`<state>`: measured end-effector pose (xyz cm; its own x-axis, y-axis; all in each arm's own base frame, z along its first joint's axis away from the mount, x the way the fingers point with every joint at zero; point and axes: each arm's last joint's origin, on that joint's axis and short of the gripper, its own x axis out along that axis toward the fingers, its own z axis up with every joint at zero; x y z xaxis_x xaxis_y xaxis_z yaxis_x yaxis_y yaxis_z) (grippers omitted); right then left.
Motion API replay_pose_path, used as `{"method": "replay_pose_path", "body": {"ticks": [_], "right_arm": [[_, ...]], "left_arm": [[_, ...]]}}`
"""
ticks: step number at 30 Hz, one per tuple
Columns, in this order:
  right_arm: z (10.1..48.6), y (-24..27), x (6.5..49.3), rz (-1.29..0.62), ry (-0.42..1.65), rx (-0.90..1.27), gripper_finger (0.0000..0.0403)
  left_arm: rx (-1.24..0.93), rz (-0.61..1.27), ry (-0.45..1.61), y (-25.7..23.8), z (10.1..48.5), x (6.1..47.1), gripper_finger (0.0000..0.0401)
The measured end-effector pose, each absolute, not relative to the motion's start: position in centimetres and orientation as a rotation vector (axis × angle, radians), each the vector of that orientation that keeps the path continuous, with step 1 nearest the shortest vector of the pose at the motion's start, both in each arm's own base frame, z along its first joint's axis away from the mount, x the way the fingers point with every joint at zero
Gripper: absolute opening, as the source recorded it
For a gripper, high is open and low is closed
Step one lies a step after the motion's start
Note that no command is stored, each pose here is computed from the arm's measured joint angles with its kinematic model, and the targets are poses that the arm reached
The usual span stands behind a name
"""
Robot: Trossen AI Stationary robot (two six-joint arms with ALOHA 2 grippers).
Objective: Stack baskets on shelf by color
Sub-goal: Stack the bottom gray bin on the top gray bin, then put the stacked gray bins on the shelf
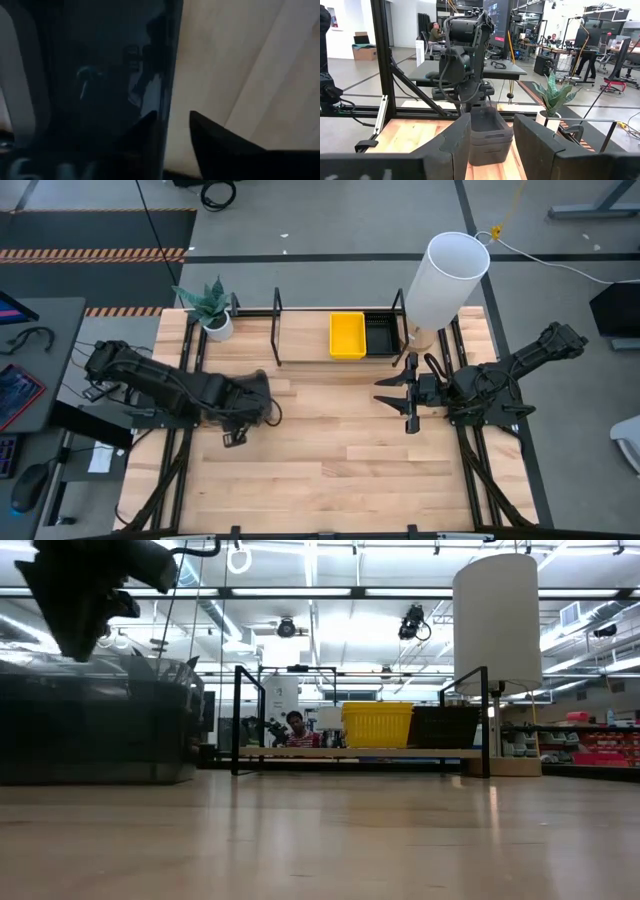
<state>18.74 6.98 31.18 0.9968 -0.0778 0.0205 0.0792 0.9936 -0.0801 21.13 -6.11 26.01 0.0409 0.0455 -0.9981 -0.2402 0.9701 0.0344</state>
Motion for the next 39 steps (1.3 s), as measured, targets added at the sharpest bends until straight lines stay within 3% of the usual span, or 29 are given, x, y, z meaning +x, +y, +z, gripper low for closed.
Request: {"method": "replay_pose_path", "body": {"ticks": [7, 14, 20, 28, 35, 39], "right_arm": [[31.2, 7.0, 18.7, -0.079, -0.017, -0.08, 0.0154], [31.2, 7.0, 18.7, -0.079, -0.017, -0.08, 0.0154], [31.2, 7.0, 18.7, -0.078, -0.017, -0.08, 0.0154], [31.2, 7.0, 18.7, -0.079, -0.017, -0.087, 0.0154], [31.2, 7.0, 18.7, -0.078, -0.017, -0.087, 0.0154], [31.2, 7.0, 18.7, -0.079, -0.016, -0.087, 0.0154]], "left_arm": [[-0.167, 0.226, 1.362, -6.4, 26.7, 22.5, 0.0196], [-0.052, 0.241, 1.406, -6.7, 24.6, 24.2, 0.021], [0.143, 0.106, 1.511, -7.3, 21.4, 26.2, 0.0167], [0.37, -0.308, 1.443, -9.7, 20.1, 27.4, 0.0019], [0.708, -0.613, 1.321, -12.0, 20.7, 27.2, 0.0047], [0.872, -0.681, 1.32, -12.6, 20.8, 26.5, 0.0046]]}}
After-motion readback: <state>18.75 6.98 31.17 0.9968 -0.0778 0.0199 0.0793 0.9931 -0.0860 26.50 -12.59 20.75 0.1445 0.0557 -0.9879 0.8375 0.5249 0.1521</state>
